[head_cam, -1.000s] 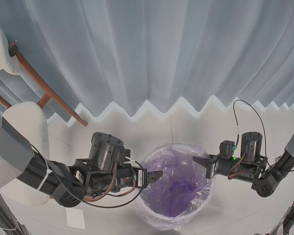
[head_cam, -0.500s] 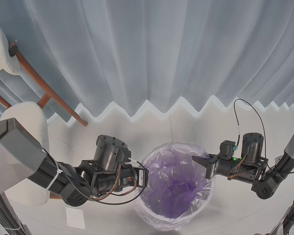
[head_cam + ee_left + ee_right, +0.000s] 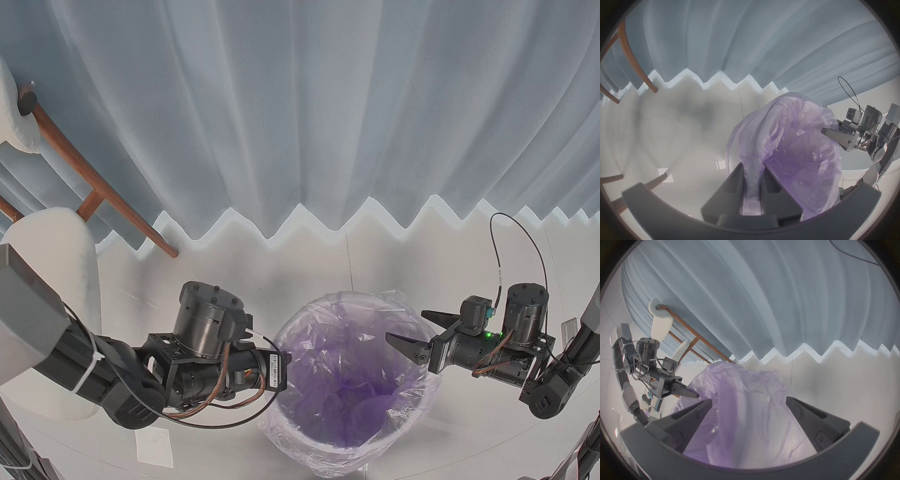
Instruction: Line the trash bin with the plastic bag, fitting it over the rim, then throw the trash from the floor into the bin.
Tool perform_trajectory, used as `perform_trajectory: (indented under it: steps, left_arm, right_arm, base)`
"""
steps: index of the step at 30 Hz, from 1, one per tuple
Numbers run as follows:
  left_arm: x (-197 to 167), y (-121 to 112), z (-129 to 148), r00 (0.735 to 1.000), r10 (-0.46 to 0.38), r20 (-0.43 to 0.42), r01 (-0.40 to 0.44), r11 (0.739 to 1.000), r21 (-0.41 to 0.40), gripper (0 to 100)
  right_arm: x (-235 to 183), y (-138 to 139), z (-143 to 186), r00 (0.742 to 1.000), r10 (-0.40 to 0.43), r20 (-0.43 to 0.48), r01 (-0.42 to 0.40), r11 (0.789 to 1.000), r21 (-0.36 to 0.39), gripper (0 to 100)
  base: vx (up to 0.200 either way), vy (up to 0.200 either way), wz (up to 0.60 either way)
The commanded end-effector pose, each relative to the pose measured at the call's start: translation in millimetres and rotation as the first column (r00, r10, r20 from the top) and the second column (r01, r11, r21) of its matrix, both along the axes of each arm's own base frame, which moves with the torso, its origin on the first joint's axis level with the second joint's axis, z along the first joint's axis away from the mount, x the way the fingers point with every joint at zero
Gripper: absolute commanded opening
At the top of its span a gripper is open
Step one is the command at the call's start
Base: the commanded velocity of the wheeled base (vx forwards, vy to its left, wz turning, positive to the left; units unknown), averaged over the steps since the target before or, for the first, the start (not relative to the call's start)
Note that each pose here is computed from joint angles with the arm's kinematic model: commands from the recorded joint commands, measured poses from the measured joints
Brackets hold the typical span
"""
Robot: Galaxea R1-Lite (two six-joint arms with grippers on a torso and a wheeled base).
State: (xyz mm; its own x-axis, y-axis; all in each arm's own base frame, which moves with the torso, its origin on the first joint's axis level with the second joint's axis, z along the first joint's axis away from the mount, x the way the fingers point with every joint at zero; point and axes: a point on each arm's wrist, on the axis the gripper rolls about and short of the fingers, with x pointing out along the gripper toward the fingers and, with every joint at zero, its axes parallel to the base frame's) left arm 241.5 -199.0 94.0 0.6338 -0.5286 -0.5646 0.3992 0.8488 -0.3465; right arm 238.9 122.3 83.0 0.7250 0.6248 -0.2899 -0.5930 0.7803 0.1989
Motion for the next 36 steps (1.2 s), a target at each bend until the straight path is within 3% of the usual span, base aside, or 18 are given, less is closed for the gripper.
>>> perform_trajectory:
  steps: [1, 10, 13, 19, 24, 28, 31, 36]
  left_arm:
    - [-9, 22, 9, 0.999, 0.035, 0.004, -0.035, 0.999, -0.006, 0]
    - [1, 45, 10, 0.991, 0.133, -0.008, -0.133, 0.991, -0.024, 0]
    - [7, 53, 15, 0.984, 0.179, -0.008, -0.179, 0.983, -0.049, 0]
    - [13, 53, 26, 0.969, 0.243, -0.033, -0.246, 0.959, -0.144, 0]
    - [18, 51, 33, 0.954, 0.288, -0.079, -0.298, 0.931, -0.209, 0]
    - [22, 48, 38, 0.943, 0.313, -0.113, -0.331, 0.914, -0.235, 0]
    - [30, 46, 45, 0.936, 0.341, -0.091, -0.353, 0.902, -0.250, 0]
    - [41, 42, 47, 0.931, 0.356, -0.085, -0.365, 0.893, -0.263, 0]
  right_arm:
    - [-17, -13, -5, 0.999, -0.032, -0.020, 0.033, 0.999, 0.032, 100]
    - [-18, -19, -5, 0.992, -0.094, -0.086, 0.108, 0.978, 0.176, 100]
    - [-16, -17, -5, 0.984, -0.105, -0.144, 0.137, 0.961, 0.241, 100]
    - [-30, 0, -13, 0.979, -0.024, -0.201, 0.073, 0.968, 0.238, 100]
    - [-43, 19, -19, 0.964, 0.052, -0.261, 0.039, 0.943, 0.331, 100]
    - [-48, 30, -23, 0.960, 0.024, -0.279, 0.071, 0.943, 0.325, 100]
    - [-50, 32, -26, 0.954, 0.011, -0.298, 0.090, 0.942, 0.323, 100]
    - [-46, 35, -23, 0.950, 0.012, -0.313, 0.107, 0.926, 0.362, 100]
  base:
    - [0.000, 0.000, 0.00]
    - [0.000, 0.000, 0.00]
    - [0.000, 0.000, 0.00]
    - [0.000, 0.000, 0.00]
    - [0.000, 0.000, 0.00]
    - [0.000, 0.000, 0.00]
    - [0.000, 0.000, 0.00]
    - [0.000, 0.000, 0.00]
